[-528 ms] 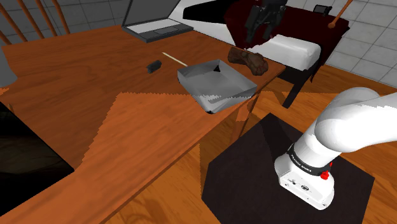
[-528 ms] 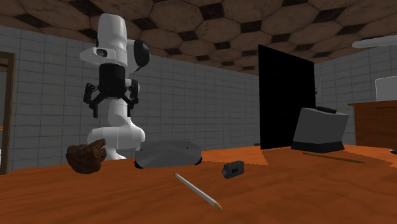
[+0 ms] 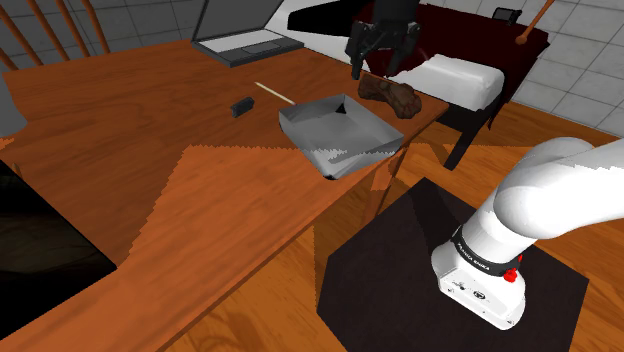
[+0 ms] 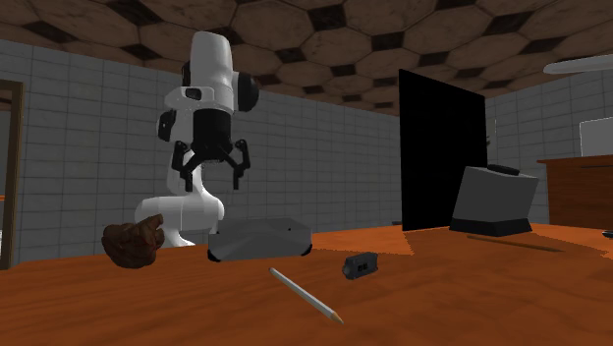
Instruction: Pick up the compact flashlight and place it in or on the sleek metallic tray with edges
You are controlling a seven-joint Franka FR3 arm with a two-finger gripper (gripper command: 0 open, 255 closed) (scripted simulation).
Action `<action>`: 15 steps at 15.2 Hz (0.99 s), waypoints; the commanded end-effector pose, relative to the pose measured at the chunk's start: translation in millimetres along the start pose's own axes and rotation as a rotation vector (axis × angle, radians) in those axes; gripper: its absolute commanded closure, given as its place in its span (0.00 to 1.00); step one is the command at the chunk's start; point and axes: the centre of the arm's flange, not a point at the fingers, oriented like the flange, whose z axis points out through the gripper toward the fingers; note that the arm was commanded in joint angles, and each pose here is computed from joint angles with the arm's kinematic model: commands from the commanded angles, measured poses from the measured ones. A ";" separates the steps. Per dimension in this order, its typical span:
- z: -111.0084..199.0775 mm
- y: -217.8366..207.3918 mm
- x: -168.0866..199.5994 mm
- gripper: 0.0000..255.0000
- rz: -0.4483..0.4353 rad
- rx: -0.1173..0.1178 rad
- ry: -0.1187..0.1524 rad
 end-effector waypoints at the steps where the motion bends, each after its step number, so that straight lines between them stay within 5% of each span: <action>1: 6.6 -25.7 0.4 0.00 0.080 -0.003 -0.002; 15: 62.0 -190.6 68.9 0.00 0.589 -0.029 -0.020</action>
